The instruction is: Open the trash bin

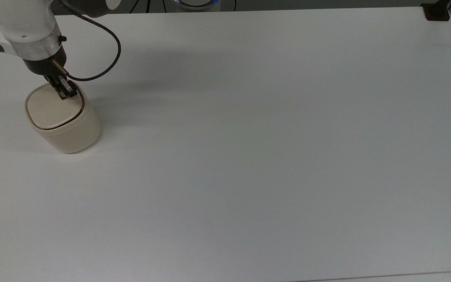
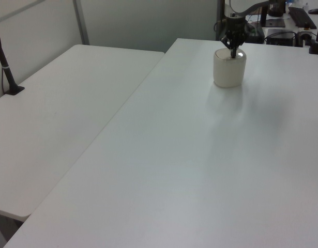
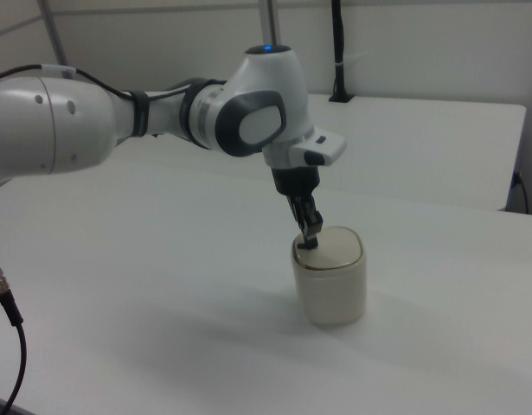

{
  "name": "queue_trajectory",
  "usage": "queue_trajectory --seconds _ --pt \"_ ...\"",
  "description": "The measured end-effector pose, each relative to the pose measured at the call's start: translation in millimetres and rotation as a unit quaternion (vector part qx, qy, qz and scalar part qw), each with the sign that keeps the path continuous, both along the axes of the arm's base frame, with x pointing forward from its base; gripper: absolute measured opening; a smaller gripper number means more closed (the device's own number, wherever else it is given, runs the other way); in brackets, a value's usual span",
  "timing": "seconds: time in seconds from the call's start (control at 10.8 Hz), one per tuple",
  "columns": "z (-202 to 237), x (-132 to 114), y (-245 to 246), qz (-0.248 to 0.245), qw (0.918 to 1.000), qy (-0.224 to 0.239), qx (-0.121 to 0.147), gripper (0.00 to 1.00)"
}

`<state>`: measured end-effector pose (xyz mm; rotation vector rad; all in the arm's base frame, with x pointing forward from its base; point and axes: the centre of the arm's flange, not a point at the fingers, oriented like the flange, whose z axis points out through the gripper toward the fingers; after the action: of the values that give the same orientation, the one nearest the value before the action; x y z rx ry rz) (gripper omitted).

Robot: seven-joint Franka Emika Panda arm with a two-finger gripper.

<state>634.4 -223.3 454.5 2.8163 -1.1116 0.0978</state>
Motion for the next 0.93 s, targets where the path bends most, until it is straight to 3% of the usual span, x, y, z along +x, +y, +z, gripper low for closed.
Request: queue_trajectory --seconds 0.28,0.37,0.65,0.93 --pt "76 -22 11 0.019 0.9994 -0.028 0.007 0.04" --pt "107 -36 24 0.038 0.9987 -0.03 0.016 0.12" --pt "146 -56 86 0.138 0.9898 -0.01 0.036 0.56" --pt "139 -45 166 0.287 0.9569 0.011 0.043 1.0"
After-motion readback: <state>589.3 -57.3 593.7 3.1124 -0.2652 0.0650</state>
